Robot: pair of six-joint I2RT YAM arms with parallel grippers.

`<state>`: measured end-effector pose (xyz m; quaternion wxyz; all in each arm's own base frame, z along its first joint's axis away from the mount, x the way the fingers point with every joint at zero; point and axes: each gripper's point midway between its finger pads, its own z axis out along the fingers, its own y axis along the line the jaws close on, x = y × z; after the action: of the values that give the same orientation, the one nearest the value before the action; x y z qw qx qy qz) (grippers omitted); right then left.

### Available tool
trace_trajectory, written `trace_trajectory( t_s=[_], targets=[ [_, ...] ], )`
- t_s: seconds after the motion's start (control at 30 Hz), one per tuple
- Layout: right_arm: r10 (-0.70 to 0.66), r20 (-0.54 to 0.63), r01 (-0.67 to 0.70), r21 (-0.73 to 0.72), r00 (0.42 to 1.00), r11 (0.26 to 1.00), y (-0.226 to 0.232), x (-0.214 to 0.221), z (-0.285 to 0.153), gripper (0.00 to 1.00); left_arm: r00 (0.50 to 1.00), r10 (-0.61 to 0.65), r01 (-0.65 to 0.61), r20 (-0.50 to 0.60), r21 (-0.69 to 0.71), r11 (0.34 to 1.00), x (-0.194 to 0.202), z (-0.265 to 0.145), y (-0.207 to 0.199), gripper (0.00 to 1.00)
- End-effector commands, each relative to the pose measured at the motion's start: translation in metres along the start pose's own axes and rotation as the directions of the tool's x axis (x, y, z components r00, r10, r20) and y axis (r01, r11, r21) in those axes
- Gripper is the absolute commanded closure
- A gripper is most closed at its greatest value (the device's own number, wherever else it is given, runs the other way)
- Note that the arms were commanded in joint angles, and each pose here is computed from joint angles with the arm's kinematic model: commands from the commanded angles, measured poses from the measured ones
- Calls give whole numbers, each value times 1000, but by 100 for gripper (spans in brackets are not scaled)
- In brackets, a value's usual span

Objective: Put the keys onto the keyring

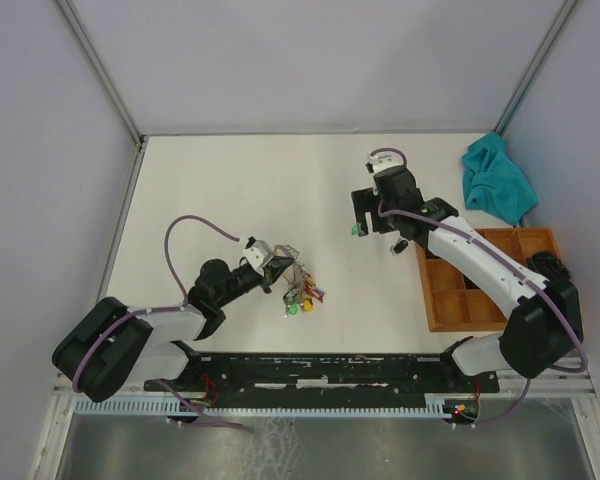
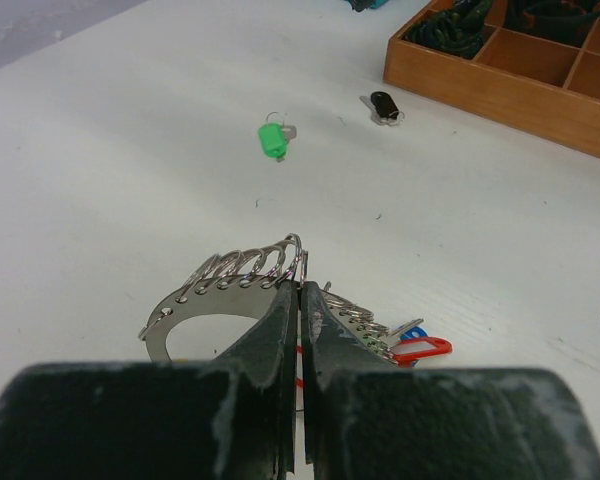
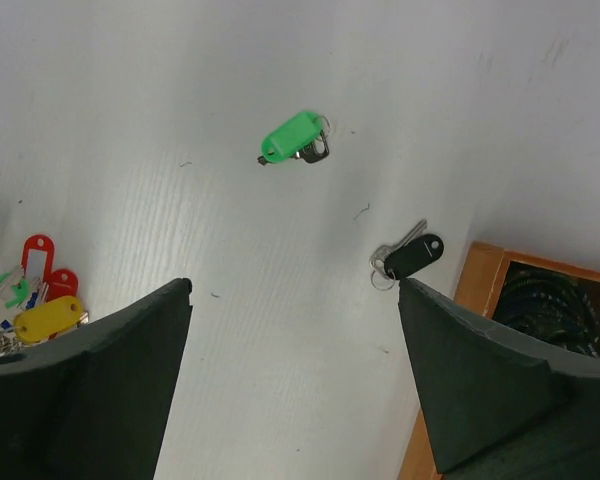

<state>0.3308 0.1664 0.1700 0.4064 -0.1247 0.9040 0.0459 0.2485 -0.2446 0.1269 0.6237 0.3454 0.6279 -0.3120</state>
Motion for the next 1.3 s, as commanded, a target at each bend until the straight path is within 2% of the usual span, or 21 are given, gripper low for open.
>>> trace_trajectory(
  t_s=[0.0, 0.13, 0.33, 0.7, 0.87, 0.93, 1.27],
  targets=[
    [130, -117, -127, 27, 985, 991, -15, -5, 8, 12, 999, 3, 0, 49, -60, 998, -17, -1, 10, 97],
    [241, -234, -242, 27, 942, 970, -24, -7, 34, 24, 999, 11, -7, 44, -78, 997, -16, -4, 12, 97],
    [295, -385, -316, 10, 874, 949, -29, 3, 86, 37, 999, 13, -10, 43, -81, 997, -17, -5, 12, 97],
    [278, -466, -333, -38, 840, 942, -21, 23, 149, 50, 999, 28, -28, 41, -19, 999, -17, -2, 1, 97],
    [273, -488, -335, -41, 829, 941, -18, 34, 160, 53, 998, 40, -41, 43, 19, 999, -17, -2, -5, 97],
    [268, -496, -342, -62, 826, 938, -15, 37, 163, 58, 997, 54, -56, 48, 41, 998, -16, -3, -9, 97],
    [267, -494, -351, -83, 827, 933, -10, 41, 170, 68, 998, 55, -57, 40, 43, 997, -13, -3, -9, 97]
  ],
)
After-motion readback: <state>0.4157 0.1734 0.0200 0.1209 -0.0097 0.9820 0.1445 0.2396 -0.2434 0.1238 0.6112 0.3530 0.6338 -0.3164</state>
